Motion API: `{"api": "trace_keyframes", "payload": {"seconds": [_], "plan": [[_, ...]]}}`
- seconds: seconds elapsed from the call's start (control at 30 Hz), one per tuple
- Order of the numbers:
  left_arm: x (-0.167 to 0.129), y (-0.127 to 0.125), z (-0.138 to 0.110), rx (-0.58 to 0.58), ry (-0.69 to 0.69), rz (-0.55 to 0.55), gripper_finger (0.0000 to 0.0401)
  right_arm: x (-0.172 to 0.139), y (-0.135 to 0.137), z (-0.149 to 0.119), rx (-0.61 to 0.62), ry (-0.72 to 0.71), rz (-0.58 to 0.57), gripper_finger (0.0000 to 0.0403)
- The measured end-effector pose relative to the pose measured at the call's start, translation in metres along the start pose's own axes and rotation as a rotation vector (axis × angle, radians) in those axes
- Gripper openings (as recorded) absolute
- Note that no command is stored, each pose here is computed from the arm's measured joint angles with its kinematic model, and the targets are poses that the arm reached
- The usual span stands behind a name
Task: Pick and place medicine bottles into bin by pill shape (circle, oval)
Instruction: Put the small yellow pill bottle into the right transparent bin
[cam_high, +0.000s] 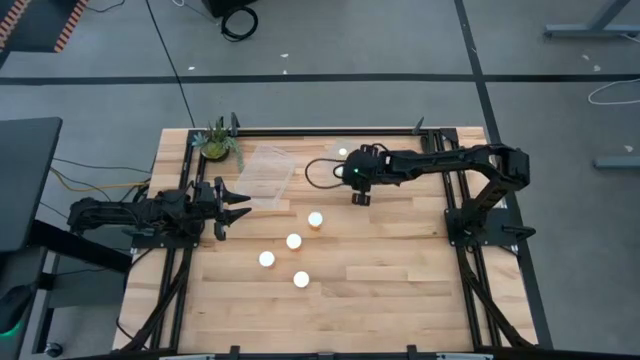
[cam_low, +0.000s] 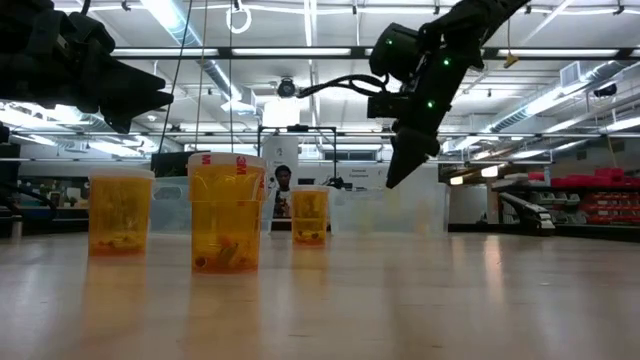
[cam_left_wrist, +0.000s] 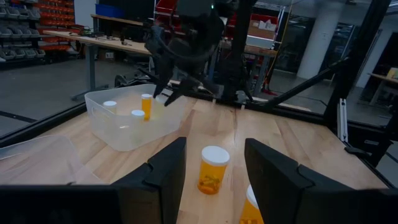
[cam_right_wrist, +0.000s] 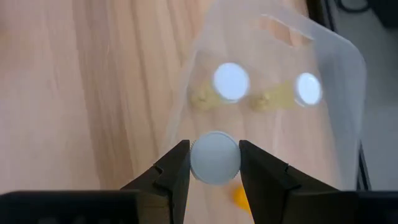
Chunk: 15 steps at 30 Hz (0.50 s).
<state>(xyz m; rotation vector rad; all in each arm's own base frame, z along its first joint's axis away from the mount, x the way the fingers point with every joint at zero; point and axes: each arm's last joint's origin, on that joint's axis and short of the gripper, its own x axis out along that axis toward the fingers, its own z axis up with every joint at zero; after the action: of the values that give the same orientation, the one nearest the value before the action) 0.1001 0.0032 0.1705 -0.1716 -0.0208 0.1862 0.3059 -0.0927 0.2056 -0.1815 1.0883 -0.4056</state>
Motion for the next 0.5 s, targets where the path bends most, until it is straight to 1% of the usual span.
{"api": "trace_keyframes", "payload": {"seconds": [0.2,0.33,0.5], "plan": [[0.000,0.000,0.000,0.000,0.000,0.000,0.0172,-0.004,-0.017,0.003,0.169,0.035,-0.023,0.0137],[0.000,0.000,0.000,0.000,0.000,0.000,0.0172,-0.002,-0.027,-0.004,0.295,0.091,-0.035,0.0137],[0.000,0.000,0.000,0.000,0.000,0.000,0.0172,0.001,-0.036,-0.012,0.455,0.149,0.030,0.0137]]}}
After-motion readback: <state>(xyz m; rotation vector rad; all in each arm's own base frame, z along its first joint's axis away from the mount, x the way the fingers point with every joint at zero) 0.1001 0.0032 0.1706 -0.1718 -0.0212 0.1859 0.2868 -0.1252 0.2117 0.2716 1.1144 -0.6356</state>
